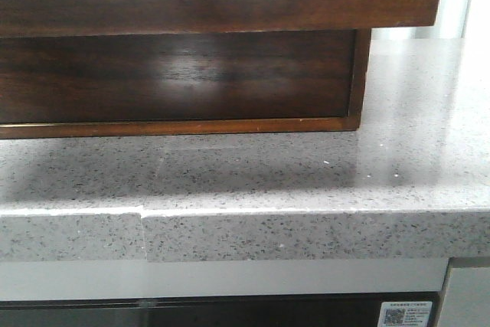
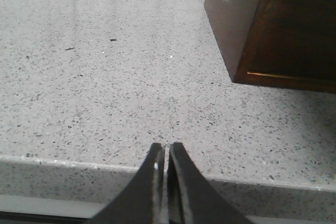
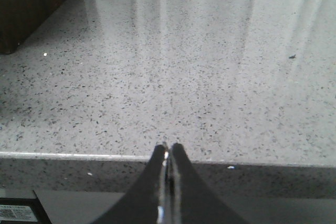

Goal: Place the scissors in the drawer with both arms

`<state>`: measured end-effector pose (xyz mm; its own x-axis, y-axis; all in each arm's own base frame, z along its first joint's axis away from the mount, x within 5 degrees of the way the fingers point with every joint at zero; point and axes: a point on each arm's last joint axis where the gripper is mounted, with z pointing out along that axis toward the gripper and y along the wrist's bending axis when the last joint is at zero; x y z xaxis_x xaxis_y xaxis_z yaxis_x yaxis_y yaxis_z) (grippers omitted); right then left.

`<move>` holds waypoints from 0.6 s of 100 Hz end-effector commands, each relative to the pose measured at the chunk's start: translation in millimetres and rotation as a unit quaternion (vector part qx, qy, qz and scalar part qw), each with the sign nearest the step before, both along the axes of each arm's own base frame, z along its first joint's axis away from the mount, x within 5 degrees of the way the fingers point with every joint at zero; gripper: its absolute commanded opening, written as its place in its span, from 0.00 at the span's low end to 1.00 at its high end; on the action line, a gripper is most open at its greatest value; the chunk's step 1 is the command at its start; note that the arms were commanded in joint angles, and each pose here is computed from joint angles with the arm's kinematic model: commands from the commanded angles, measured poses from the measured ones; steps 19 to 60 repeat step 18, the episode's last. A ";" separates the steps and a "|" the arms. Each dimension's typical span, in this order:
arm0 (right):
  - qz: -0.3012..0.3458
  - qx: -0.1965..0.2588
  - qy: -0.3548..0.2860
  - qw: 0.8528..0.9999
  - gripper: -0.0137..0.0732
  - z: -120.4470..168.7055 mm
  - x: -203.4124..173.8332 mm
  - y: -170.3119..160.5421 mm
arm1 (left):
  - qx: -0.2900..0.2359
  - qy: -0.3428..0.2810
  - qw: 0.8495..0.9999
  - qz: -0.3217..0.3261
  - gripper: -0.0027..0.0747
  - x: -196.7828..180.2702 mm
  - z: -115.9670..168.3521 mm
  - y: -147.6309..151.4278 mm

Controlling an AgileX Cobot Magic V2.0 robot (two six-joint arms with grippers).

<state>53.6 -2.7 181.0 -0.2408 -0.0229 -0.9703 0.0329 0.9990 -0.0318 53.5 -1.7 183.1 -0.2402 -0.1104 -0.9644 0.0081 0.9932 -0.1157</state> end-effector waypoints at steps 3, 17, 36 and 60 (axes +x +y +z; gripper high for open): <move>-0.002 -0.008 -0.002 1.000 0.09 -7.9 -0.2 -0.4 | -0.001 -0.031 1.000 0.001 0.01 -0.1 -0.4 0.0; -0.002 -0.008 -0.002 1.000 0.09 -7.9 -0.2 -0.4 | -0.001 -0.031 1.000 0.001 0.01 -0.1 -0.4 0.0; -0.002 -0.008 -0.002 1.000 0.09 -7.9 -0.2 -0.4 | -0.001 -0.031 1.000 0.001 0.01 -0.1 -0.4 0.0; -0.002 -0.008 -0.002 1.000 0.09 -7.9 -0.2 -0.4 | -0.001 -0.031 1.000 0.001 0.01 -0.1 -0.4 0.0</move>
